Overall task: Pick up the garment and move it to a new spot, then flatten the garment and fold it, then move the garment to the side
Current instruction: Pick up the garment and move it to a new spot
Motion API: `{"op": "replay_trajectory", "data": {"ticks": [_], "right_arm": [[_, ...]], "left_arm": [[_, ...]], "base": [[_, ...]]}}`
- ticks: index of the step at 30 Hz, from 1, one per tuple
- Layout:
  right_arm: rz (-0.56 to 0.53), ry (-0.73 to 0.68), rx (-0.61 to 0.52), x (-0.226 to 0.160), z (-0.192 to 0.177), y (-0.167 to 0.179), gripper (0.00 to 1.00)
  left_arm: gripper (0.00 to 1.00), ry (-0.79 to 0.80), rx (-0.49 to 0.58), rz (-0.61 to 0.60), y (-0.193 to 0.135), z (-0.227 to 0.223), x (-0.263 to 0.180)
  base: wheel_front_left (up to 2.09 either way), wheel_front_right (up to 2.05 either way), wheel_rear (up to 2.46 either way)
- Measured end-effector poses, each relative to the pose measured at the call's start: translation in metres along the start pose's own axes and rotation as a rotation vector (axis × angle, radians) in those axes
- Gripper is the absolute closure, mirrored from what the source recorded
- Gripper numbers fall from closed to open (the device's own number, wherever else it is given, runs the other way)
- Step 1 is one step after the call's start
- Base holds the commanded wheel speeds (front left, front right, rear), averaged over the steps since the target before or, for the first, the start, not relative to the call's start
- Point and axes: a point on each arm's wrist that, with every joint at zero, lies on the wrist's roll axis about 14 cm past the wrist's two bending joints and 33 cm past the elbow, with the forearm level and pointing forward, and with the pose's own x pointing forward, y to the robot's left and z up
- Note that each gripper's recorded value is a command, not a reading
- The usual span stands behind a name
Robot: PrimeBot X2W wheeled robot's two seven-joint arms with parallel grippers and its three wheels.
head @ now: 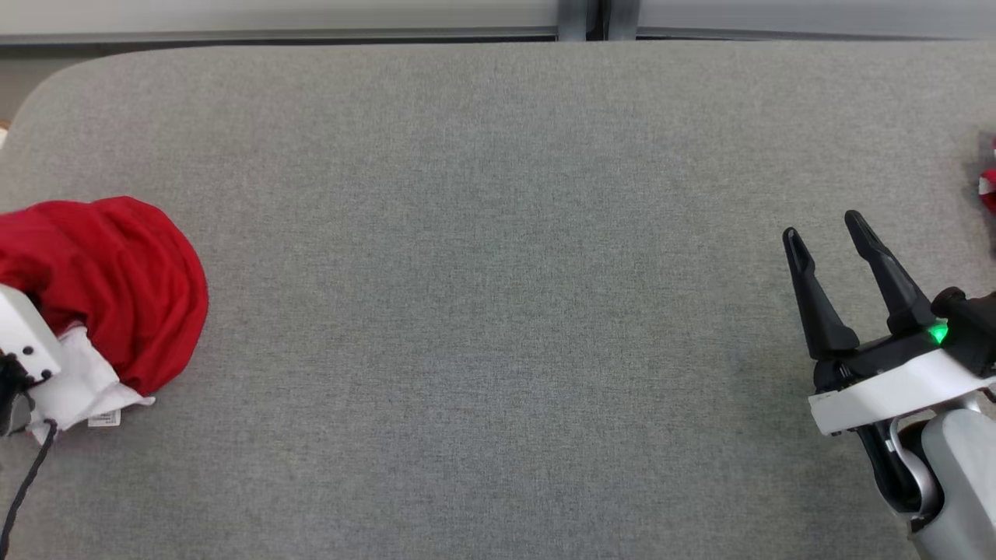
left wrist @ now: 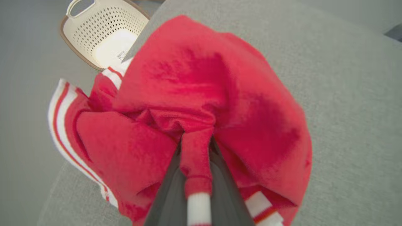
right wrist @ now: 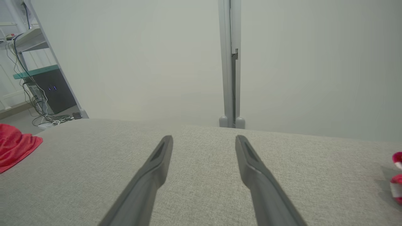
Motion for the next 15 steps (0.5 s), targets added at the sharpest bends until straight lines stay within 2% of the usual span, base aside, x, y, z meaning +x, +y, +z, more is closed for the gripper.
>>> {"op": "replay_trajectory", "data": {"ticks": [4,8,12,13,15], "right_arm": [[-0.006,-0.027,0.0,-0.009,0.012,0.007,0.0],[-0.018,-0.056,-0.001,-0.021,0.025,0.013,0.0],[-0.046,-0.091,-0.002,-0.037,0.038,0.014,0.0],[-0.046,-0.091,-0.002,-0.037,0.038,0.014,0.0],[-0.073,-0.103,-0.005,-0.047,0.043,0.009,0.0]], "left_arm": [[1.0,-0.153,0.088,-0.076,-0.023,0.045,-0.023],[1.0,-0.298,0.191,-0.174,-0.059,0.086,-0.058],[1.0,-0.416,0.284,-0.298,-0.111,0.113,-0.096],[1.0,-0.416,0.284,-0.298,-0.111,0.113,-0.096],[1.0,-0.46,0.324,-0.38,-0.145,0.119,-0.115]], "base": [[0.0,0.0,0.0],[0.0,0.0,0.0],[0.0,0.0,0.0],[0.0,0.0,0.0],[0.0,0.0,0.0]]}}
